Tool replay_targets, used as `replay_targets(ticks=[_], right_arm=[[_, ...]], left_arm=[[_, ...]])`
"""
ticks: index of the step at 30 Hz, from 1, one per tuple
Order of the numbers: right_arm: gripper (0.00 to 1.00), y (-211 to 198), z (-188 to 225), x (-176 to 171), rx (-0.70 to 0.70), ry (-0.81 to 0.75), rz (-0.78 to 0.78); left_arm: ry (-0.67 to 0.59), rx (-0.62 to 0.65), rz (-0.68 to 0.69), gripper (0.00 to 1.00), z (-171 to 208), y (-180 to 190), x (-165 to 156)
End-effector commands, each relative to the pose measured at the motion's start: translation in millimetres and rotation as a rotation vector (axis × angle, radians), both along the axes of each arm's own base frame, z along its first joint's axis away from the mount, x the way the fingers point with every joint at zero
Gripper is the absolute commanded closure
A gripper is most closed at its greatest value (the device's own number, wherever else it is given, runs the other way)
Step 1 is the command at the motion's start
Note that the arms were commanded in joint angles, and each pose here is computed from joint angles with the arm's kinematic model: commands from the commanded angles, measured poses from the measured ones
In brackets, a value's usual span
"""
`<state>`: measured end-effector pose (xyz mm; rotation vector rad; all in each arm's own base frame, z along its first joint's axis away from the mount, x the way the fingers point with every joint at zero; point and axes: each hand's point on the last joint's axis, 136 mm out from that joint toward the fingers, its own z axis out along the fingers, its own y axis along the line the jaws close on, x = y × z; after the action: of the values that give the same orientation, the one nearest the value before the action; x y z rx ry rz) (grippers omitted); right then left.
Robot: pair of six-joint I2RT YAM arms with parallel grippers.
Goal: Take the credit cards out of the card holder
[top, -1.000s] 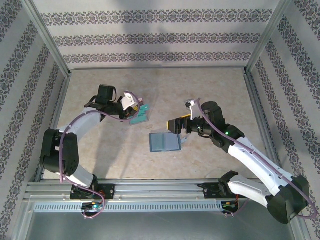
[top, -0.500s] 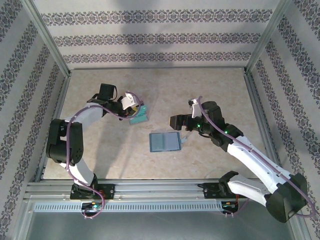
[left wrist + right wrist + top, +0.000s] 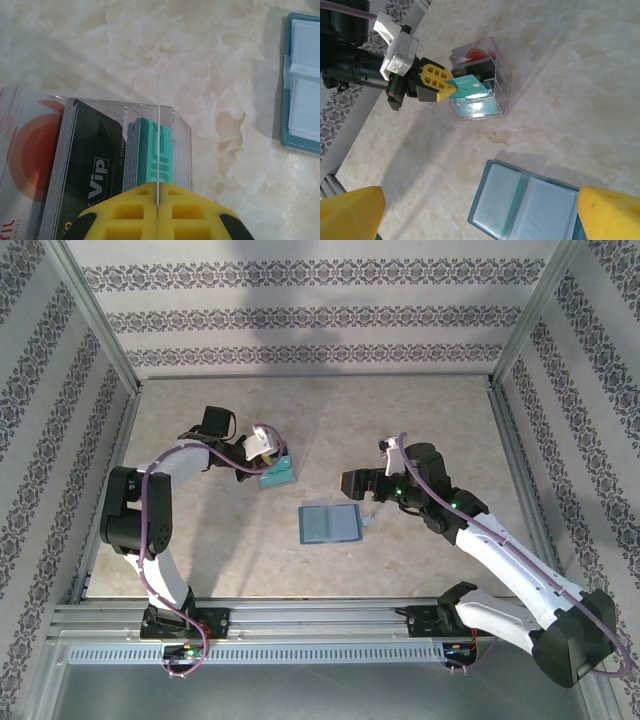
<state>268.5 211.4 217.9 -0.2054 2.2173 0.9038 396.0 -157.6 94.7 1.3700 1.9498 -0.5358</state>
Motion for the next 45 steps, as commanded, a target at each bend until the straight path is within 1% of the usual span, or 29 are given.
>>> replay_targets(ticks=[1, 5, 8, 12, 17, 21, 24, 26, 28, 29, 30, 32, 35, 37, 41, 43, 45], right_arm=[[0.02, -6, 4, 2, 0.014, -0.014, -0.034], [0.02, -6, 5, 2, 0.017, -0.015, -0.033], [0.02, -6, 3, 2, 0.012, -0.01, -0.031], [0.09, -5, -1, 3, 0.002, 0.01, -0.029], [0.15, -4, -9, 3, -0.031, 0.04, -0.036], [0.23, -3, -22, 2, -0.108, 0.09, -0.055], [0.27, -1, -36, -1, -0.21, 0.131, -0.075], [0.28, 2, -44, -3, -0.278, 0.15, -0.085], [0.28, 6, -53, -6, -0.346, 0.173, -0.09], [0.28, 10, -58, -6, -0.369, 0.184, -0.087], [0.29, 14, -63, -7, -0.391, 0.195, -0.079], [0.3, 22, -74, -9, -0.431, 0.219, -0.069], [0.32, 33, -86, -10, -0.486, 0.25, -0.058], [0.33, 42, -95, -12, -0.512, 0.27, -0.045], [0.34, 56, -112, -15, -0.558, 0.311, -0.023], [0.34, 62, -120, -18, -0.586, 0.324, -0.015], [0.34, 70, -126, -20, -0.604, 0.327, -0.001]], left_arm=[[0.011, 0.009, -0.015, 1.0, 0, 4, 1], [0.034, 0.02, -0.001, 1.0, -6, 5, 3], [0.055, 0.022, 0.011, 0.94, -8, 6, 4], [0.042, 0.014, 0.033, 0.81, -5, 6, 8], [0.033, -0.015, 0.039, 0.77, 8, 3, 8], [0.016, -0.048, 0.062, 0.76, 26, 0, 8], [0.002, -0.059, 0.098, 0.69, 41, -2, 5], [-0.023, -0.067, 0.147, 0.66, 52, -4, 5], [-0.058, -0.077, 0.212, 0.57, 62, -5, 5], [-0.076, -0.076, 0.253, 0.55, 65, -5, 6], [-0.101, -0.075, 0.281, 0.5, 70, -7, 4], [-0.147, -0.077, 0.349, 0.39, 78, -9, 1], [-0.199, -0.101, 0.444, 0.28, 89, -11, -8], [-0.244, -0.124, 0.54, 0.16, 96, -6, -10], [-0.274, -0.192, 0.793, 0.0, 94, 24, -10], [-0.29, -0.227, 0.896, 0.0, 92, 40, -15], [-0.31, -0.231, 0.973, 0.01, 90, 55, -20]])
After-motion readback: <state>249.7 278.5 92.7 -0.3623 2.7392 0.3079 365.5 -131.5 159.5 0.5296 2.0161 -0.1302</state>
